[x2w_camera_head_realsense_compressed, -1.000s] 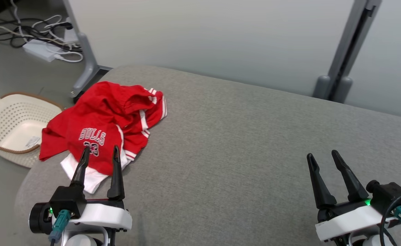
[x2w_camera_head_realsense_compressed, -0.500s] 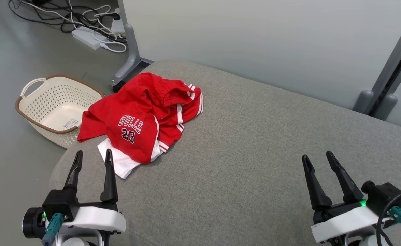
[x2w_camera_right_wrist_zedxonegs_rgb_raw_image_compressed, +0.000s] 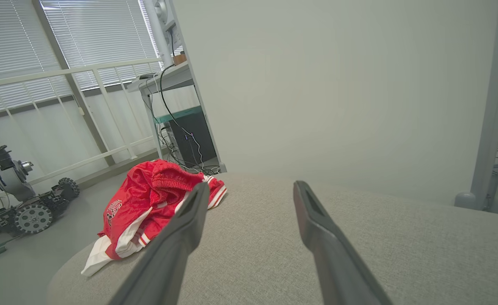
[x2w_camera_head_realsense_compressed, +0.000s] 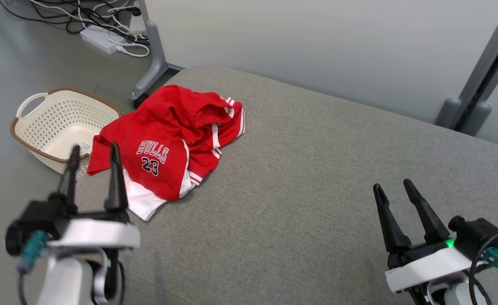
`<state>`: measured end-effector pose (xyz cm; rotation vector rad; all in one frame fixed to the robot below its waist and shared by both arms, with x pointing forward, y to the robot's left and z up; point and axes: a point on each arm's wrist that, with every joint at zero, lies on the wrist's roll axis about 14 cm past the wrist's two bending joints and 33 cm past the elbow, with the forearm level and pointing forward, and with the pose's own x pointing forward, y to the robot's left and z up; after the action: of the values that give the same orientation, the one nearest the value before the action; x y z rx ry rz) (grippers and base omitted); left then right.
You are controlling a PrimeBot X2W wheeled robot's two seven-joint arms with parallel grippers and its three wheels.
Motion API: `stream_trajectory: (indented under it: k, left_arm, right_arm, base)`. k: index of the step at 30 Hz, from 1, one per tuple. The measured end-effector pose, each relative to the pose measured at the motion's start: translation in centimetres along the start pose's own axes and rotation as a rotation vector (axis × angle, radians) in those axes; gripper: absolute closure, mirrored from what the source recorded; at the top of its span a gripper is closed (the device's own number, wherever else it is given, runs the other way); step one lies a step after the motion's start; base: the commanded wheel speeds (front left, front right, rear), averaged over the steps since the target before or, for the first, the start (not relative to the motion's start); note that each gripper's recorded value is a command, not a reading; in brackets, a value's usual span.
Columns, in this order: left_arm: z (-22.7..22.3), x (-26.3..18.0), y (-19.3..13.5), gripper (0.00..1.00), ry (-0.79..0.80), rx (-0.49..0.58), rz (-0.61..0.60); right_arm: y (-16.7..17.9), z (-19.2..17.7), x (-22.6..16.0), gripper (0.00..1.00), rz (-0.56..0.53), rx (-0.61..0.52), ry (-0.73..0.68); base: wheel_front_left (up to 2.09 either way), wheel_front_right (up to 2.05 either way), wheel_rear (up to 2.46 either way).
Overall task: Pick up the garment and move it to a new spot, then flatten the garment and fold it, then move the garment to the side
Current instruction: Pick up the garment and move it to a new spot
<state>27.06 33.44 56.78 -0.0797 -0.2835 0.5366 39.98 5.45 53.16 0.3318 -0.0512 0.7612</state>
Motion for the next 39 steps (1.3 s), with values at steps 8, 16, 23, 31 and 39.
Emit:
stream_trajectory:
  k: [8,16,23,31,39]
  left_arm:
    - [1.6,7.9,-2.0,0.00,0.100,0.042,-0.111]
    - [-1.4,13.9,-5.0,0.00,0.377,0.071,-0.194]
    - [-8.3,14.7,-7.8,0.00,0.747,0.023,-0.254]
    - [-14.0,14.4,-9.9,0.00,1.046,0.042,-0.288]
    - [-18.0,13.9,-9.6,0.00,1.215,0.091,-0.203]
  right_arm:
    - [-2.5,0.3,0.1,0.00,-0.050,0.007,-0.017]
    - [-5.1,-0.5,-0.4,0.00,-0.106,0.023,-0.007]
    - [-7.5,-0.4,-0.9,0.00,-0.159,0.026,-0.017]
    - [-11.2,-0.5,-2.6,0.00,-0.256,0.020,-0.016]
    - [-13.4,-0.5,-4.0,0.00,-0.324,0.015,-0.017]
  base:
    - [0.00,0.00,0.00]
    - [0.00,0.00,0.00]
    - [0.00,0.00,0.00]
    - [0.00,0.00,0.00]
    - [0.00,0.00,0.00]
